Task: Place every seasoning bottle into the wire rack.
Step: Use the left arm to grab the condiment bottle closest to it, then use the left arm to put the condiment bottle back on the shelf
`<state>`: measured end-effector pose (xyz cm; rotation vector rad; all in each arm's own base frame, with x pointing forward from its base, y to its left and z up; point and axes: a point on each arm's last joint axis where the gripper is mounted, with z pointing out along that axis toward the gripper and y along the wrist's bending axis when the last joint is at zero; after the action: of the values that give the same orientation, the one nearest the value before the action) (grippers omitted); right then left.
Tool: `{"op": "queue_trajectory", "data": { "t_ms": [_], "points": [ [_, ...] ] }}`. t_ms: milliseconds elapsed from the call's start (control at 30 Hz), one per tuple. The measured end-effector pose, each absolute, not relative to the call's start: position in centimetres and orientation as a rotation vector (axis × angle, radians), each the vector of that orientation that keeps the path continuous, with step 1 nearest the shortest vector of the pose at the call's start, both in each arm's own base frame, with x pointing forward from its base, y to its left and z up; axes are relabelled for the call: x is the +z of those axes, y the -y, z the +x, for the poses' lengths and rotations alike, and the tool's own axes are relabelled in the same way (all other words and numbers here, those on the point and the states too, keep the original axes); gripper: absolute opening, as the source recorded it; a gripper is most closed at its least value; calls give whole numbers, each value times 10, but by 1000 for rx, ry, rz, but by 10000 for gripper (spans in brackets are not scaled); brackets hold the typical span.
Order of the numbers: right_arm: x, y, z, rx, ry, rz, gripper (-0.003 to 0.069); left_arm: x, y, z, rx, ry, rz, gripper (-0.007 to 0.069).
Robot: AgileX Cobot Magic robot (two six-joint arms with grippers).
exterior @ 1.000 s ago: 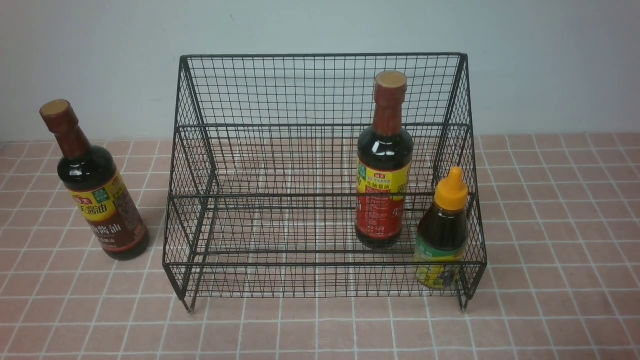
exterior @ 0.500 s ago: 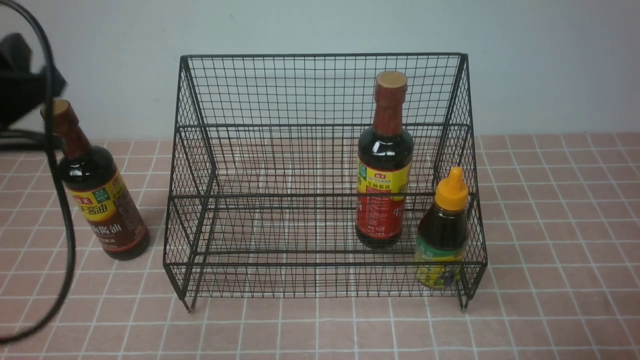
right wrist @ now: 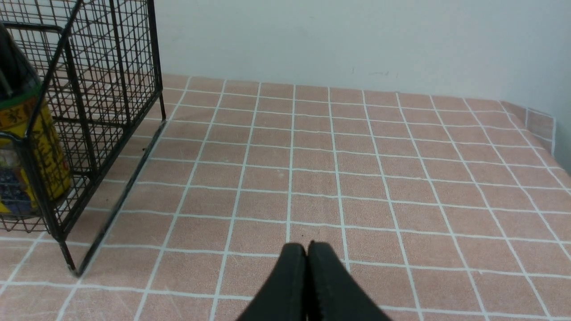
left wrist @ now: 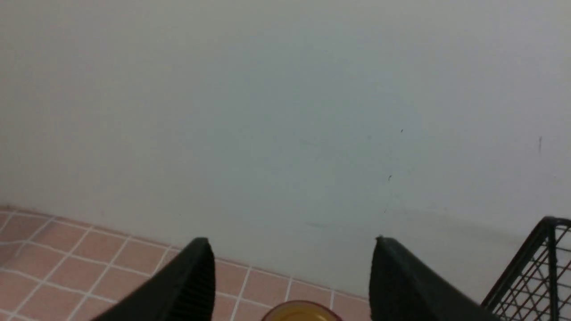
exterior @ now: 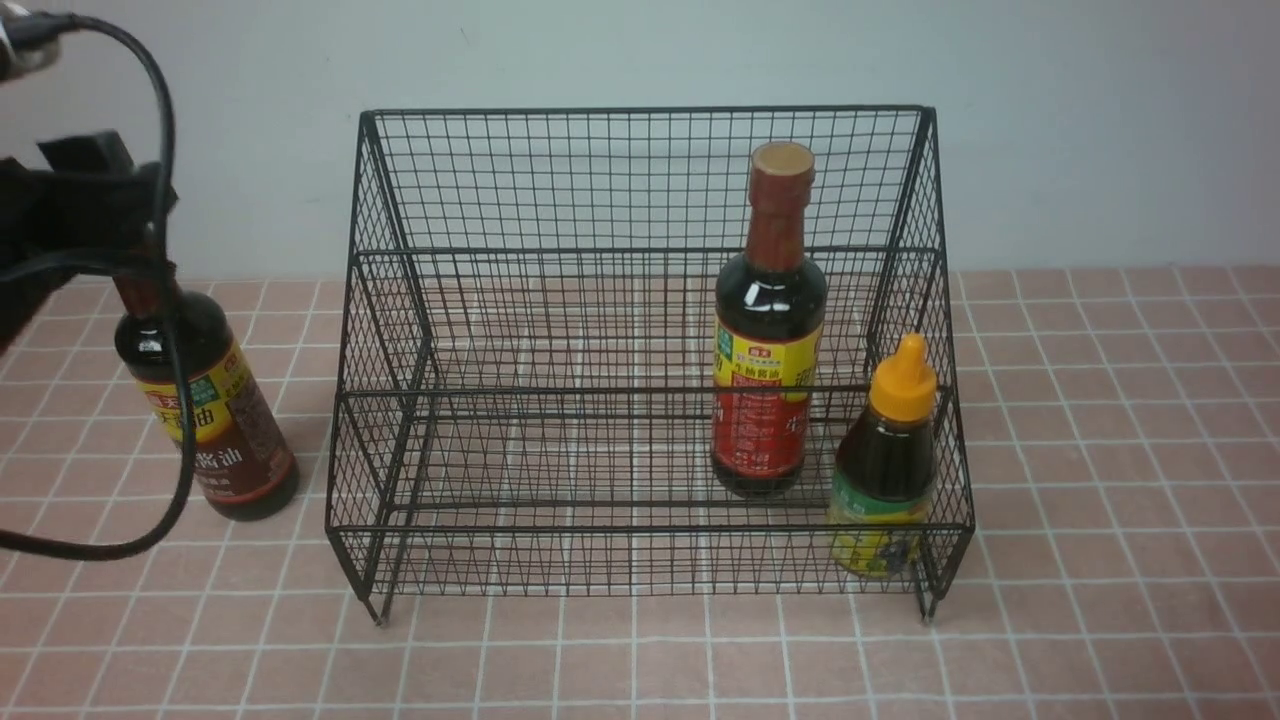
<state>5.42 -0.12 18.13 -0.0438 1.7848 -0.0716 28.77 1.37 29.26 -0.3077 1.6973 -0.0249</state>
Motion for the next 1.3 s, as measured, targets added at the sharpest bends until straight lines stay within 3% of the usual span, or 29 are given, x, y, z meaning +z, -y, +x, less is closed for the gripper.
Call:
{"op": "queue_trajectory", "data": {
  "t_ms": [667,733,800,967,1133,1300],
  "points": [
    [181,1,54,-72,-1785,-44,-14,252,-15,310,14,-1811,-314,415],
    [181,1,54,-72,-1785,-44,-14,249,-15,311,14,-1822,-313,365],
    [181,1,54,-72,-1785,-44,-14,249,-15,311,16,-1823,-309,258],
    [181,1,54,-72,-1785,-44,-14,249,-14,312,27,-1826,-276,256],
    [181,1,54,-72,-1785,-44,-14,260,-8,300,15,-1869,-163,256],
    [181,1,54,-72,-1785,-44,-14,304,-5,280,0,-1763,-122,256]
  ]
}}
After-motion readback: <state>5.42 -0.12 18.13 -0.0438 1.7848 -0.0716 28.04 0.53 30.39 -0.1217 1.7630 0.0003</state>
